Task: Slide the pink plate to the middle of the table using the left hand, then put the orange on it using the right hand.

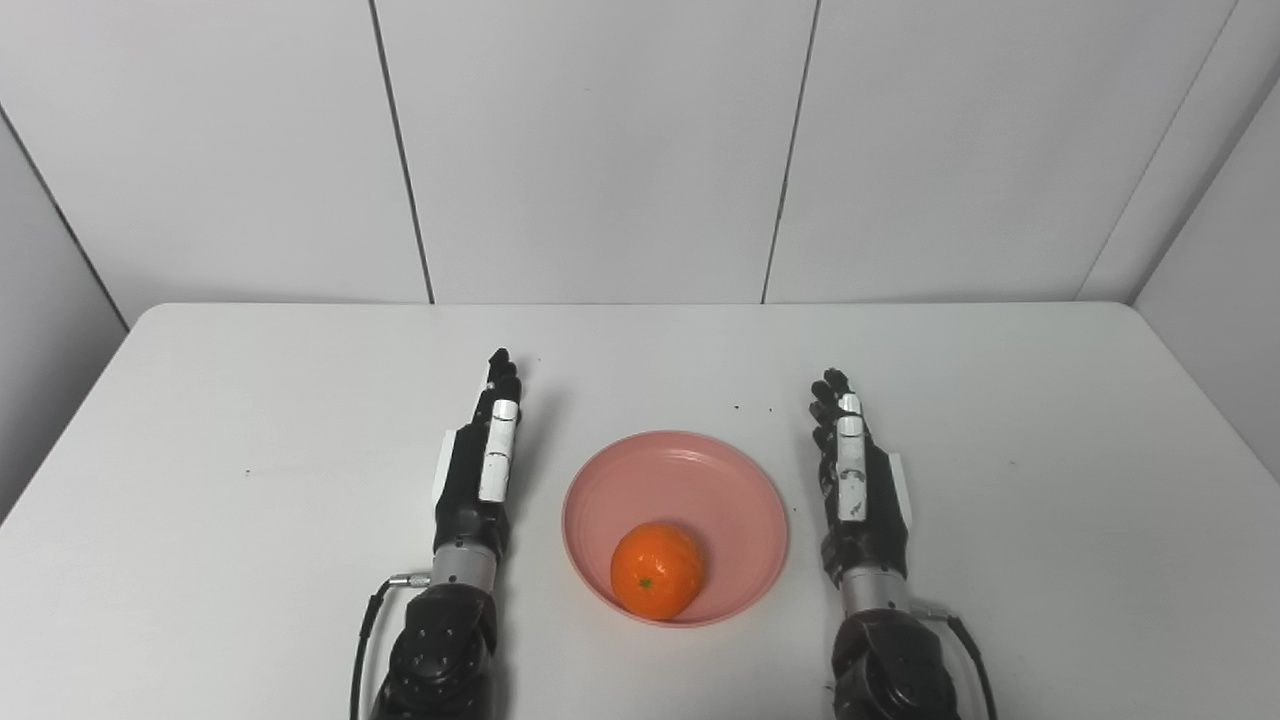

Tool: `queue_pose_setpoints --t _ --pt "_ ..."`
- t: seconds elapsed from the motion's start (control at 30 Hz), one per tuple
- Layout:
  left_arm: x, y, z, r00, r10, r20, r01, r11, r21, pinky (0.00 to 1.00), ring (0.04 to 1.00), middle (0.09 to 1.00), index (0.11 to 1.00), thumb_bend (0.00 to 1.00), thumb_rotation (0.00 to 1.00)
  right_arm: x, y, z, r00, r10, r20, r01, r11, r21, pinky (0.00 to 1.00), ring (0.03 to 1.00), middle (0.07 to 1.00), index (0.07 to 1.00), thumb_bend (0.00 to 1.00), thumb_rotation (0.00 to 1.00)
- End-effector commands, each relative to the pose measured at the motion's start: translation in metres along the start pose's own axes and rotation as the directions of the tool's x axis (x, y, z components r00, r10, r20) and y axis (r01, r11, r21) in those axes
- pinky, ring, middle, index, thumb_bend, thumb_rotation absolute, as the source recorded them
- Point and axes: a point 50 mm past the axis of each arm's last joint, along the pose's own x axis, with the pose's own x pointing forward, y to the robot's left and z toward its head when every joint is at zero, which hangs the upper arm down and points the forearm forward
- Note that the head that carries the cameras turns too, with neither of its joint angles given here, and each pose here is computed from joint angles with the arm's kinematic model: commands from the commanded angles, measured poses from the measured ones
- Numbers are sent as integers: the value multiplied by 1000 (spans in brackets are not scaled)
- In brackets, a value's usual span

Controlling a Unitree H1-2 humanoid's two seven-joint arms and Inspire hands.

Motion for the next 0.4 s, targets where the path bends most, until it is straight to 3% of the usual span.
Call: queue_pose_setpoints --t 0.0,0.37 --pt "-3 -1 -10 999 -3 -49 3 1000 -3 1000 1000 1000 1000 783 1000 -3 4 -9 999 14 -50 -14 1000 4 1000 955 931 924 841 1000" --pt "-3 -1 -11 998 7 -55 -7 1000 0 1000 1000 1000 1000 802 990 -2 5 -7 998 14 -59 -14 1000 -4 1000 952 932 926 833 1000"
